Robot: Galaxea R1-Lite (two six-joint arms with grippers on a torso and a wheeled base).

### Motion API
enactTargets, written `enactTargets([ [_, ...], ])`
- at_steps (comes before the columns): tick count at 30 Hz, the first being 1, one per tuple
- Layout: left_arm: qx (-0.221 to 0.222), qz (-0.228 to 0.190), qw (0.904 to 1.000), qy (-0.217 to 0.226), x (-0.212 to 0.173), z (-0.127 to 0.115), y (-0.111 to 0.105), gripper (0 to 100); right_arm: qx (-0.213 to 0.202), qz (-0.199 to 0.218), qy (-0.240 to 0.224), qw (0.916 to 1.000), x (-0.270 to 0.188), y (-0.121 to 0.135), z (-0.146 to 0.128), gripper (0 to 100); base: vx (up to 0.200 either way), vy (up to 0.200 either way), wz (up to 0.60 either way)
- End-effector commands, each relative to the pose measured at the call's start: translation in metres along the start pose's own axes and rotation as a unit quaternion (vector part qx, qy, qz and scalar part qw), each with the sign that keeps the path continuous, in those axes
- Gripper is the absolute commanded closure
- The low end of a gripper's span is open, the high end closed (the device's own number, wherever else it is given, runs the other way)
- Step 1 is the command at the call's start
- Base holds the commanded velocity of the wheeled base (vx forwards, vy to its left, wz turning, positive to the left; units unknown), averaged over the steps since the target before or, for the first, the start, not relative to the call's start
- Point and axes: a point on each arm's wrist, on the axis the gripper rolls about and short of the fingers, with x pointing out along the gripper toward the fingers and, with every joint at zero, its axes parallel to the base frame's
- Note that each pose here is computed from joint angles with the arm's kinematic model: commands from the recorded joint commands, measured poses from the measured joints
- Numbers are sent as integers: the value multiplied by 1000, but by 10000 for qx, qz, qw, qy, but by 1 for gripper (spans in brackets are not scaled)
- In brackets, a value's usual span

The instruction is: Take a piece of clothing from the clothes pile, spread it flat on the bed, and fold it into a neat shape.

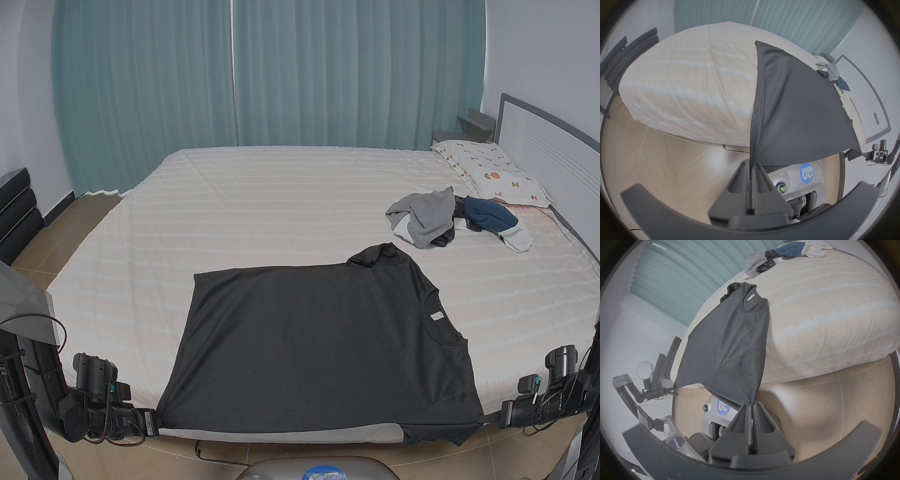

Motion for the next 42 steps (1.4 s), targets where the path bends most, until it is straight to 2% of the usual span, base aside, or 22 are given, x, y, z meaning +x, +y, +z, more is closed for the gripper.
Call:
enactTargets([
  [1,114,59,9999,113,-3,-7,1,100,-29,-37,10,10000,-7,2,-4,100,0,0,0],
  [6,184,98,9997,139,-6,-9,1,100,-69,-89,85,9999,-14,1,-8,100,0,0,0],
  [11,236,116,9997,21,-8,-7,0,100,-161,-41,-84,9998,-18,3,-5,100,0,0,0],
  [14,201,71,9992,-350,-13,4,-2,100,-332,-14,-369,9988,-21,6,4,100,0,0,0],
  [18,-337,-99,9945,-985,-17,29,-8,100,-455,91,-695,9965,-16,6,26,100,0,0,0],
  [20,-480,-158,9922,-1142,-17,37,-9,100,-469,110,-782,9958,-13,7,34,100,0,0,0],
  [23,-833,-313,9845,-1510,-16,58,-12,100,-407,205,-1076,9931,-9,13,57,100,0,0,0],
  [31,-1029,-453,9776,-1780,-12,76,-15,100,-379,178,-1516,9876,2,29,99,100,0,0,0],
  [37,-1029,-518,9741,-1946,-11,87,-17,100,-410,252,-1451,9882,6,34,110,100,0,0,0],
  [42,-1096,-554,9725,-1981,-13,90,-18,100,-409,302,-1585,9860,3,37,118,100,0,0,0],
])
